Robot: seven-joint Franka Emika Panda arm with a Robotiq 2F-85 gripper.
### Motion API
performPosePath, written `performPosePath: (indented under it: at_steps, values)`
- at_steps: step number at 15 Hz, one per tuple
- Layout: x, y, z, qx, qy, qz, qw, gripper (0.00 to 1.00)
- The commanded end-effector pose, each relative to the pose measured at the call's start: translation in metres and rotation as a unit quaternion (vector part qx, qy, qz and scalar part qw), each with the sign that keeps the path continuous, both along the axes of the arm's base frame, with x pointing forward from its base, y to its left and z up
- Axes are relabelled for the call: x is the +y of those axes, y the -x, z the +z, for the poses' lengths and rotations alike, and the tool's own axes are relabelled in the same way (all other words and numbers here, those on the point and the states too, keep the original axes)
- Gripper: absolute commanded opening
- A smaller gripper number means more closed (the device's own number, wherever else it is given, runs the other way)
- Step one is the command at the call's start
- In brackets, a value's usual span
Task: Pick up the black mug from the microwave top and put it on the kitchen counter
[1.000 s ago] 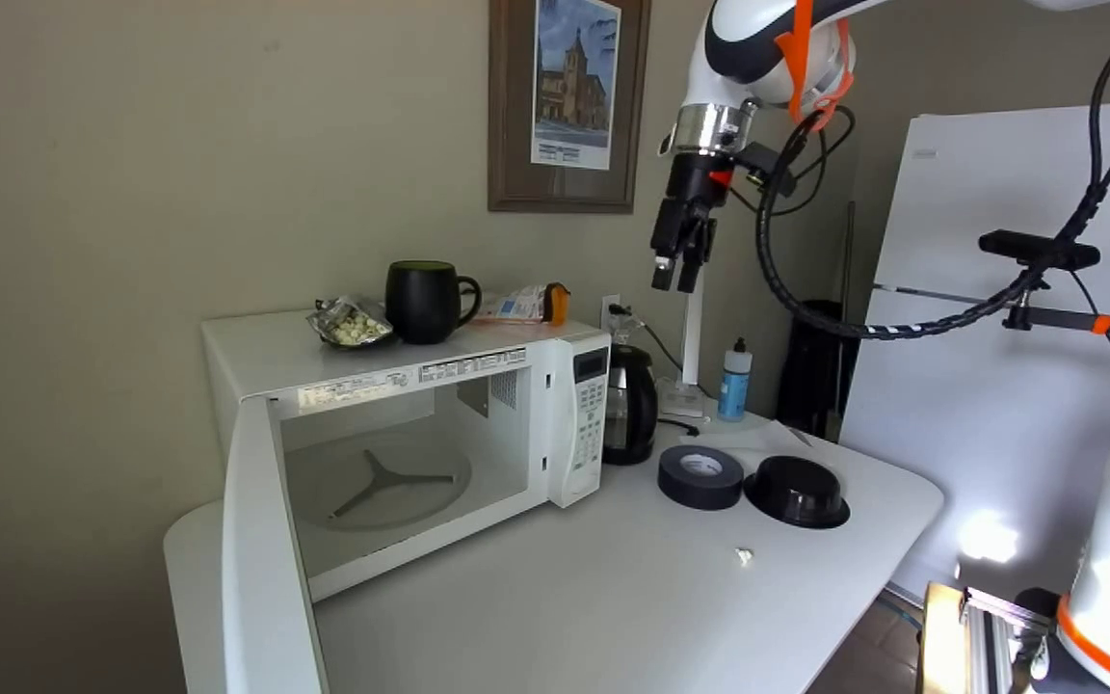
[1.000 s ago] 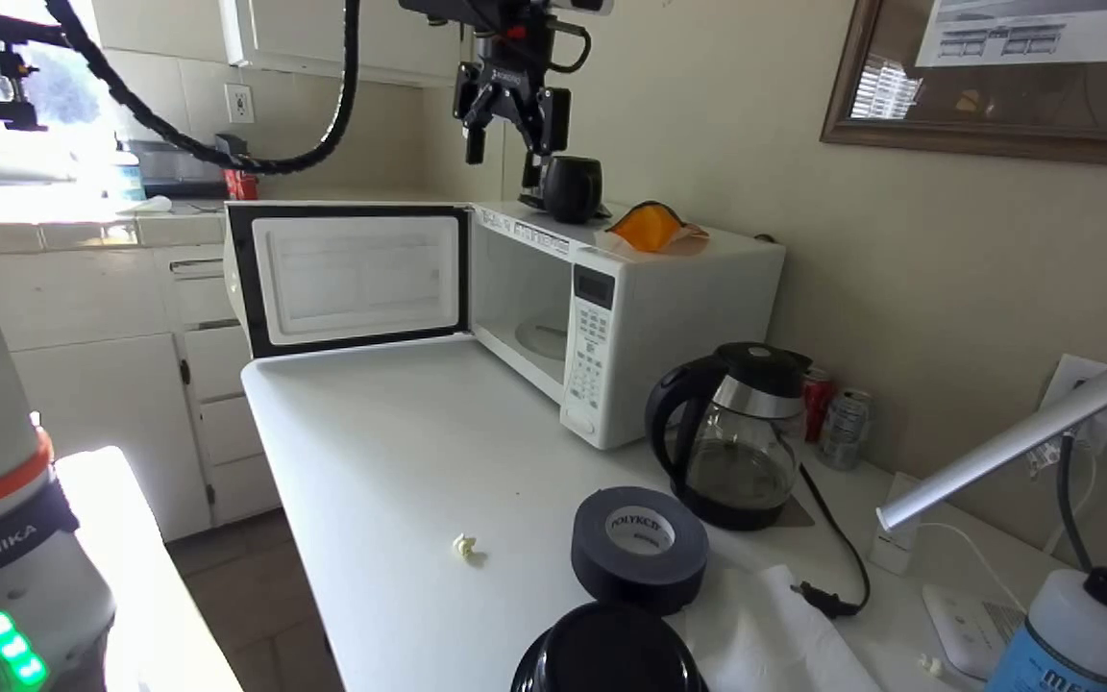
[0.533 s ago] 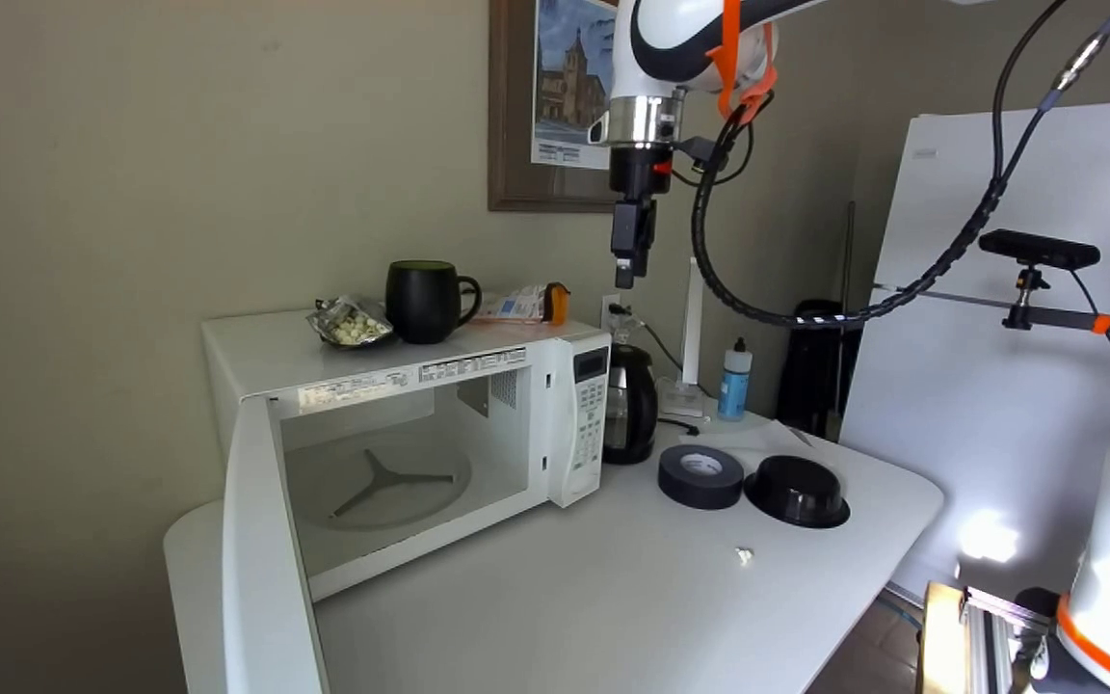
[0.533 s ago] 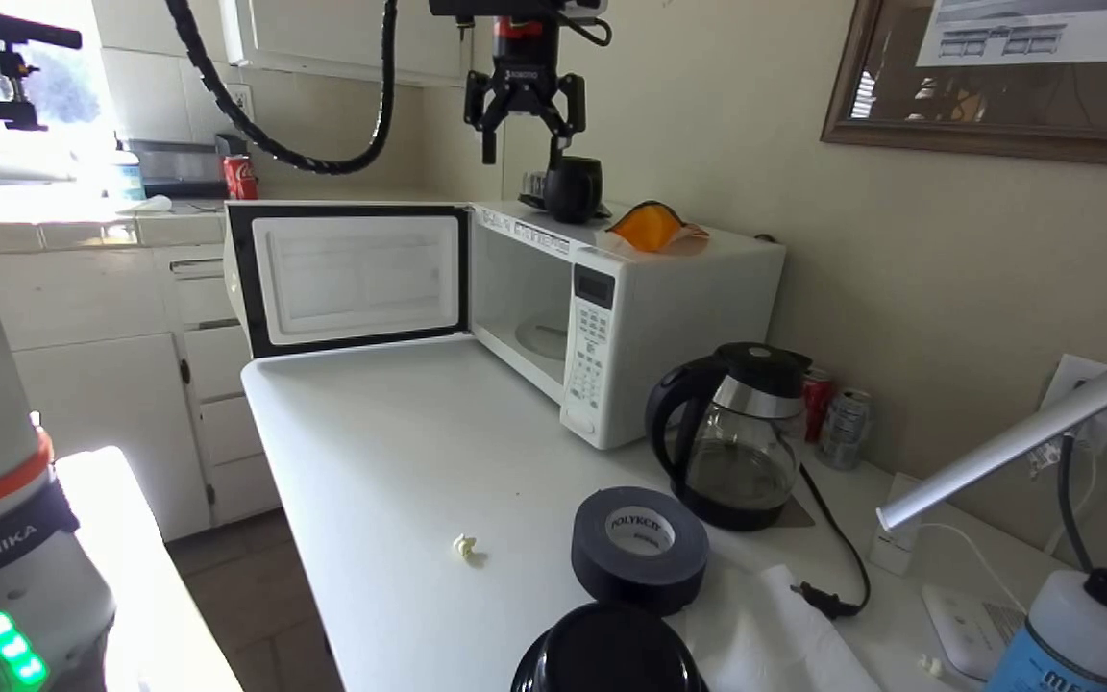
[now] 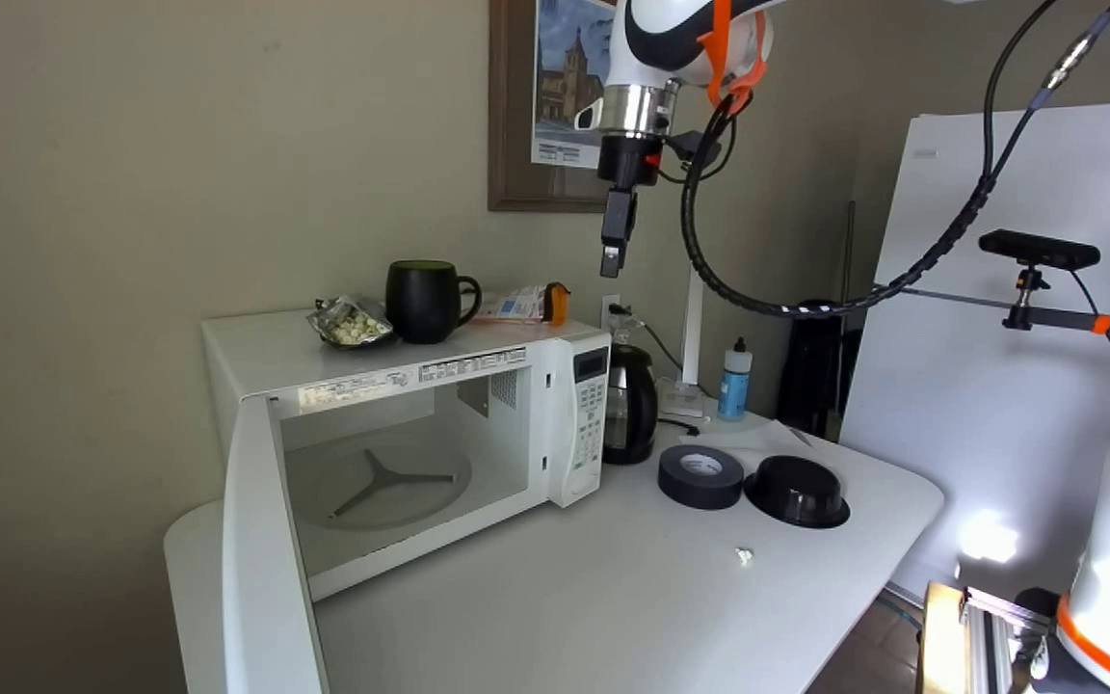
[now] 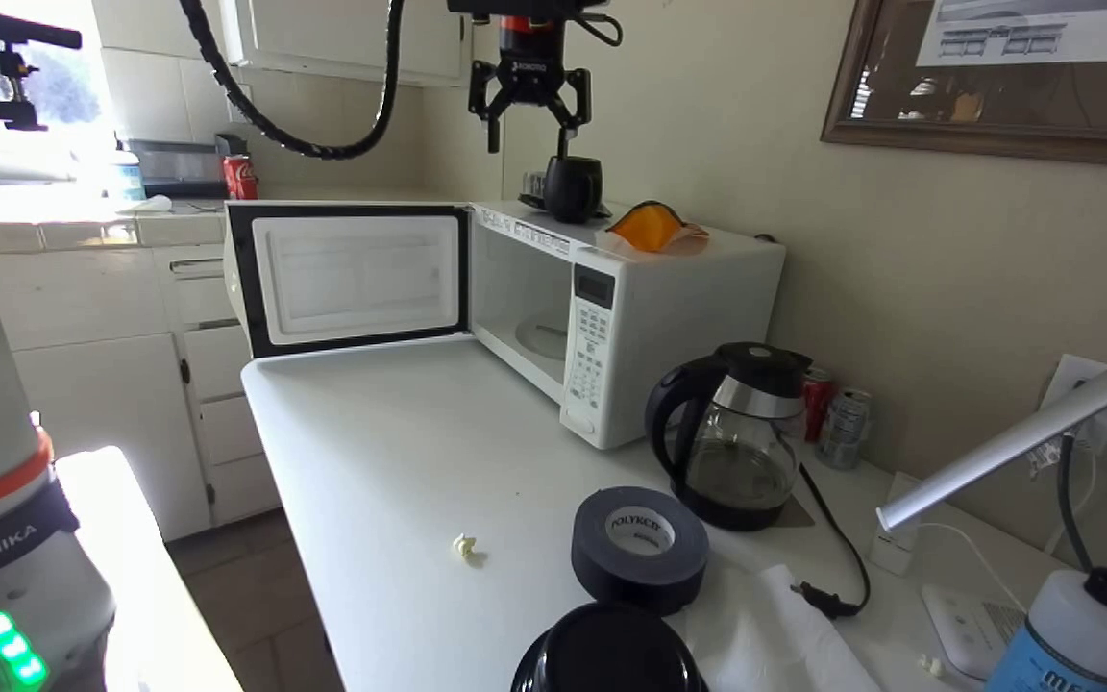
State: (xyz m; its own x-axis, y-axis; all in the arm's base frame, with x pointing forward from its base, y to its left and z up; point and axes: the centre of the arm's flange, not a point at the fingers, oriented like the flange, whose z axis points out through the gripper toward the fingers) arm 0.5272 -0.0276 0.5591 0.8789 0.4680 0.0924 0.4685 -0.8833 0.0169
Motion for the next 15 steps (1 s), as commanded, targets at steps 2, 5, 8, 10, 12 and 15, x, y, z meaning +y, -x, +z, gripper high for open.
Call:
performPosePath:
  at_steps: [2, 5, 8, 10, 12, 15]
  values:
    - [-0.002, -0.028, 0.025, -0.011, -0.018, 0.127, 0.9916, 1.0]
    - [-0.002, -0.052, 0.032, -0.019, 0.008, 0.191, 0.9815, 1.0]
    - [0.0, -0.043, 0.027, -0.031, 0.008, 0.179, 0.9834, 1.0]
    - [-0.001, -0.051, 0.02, -0.027, 0.008, 0.18, 0.9833, 1.0]
    - [-0.001, -0.05, 0.023, -0.029, 0.008, 0.18, 0.9832, 1.0]
    - [0.003, -0.059, 0.023, -0.051, 0.011, 0.204, 0.9776, 1.0]
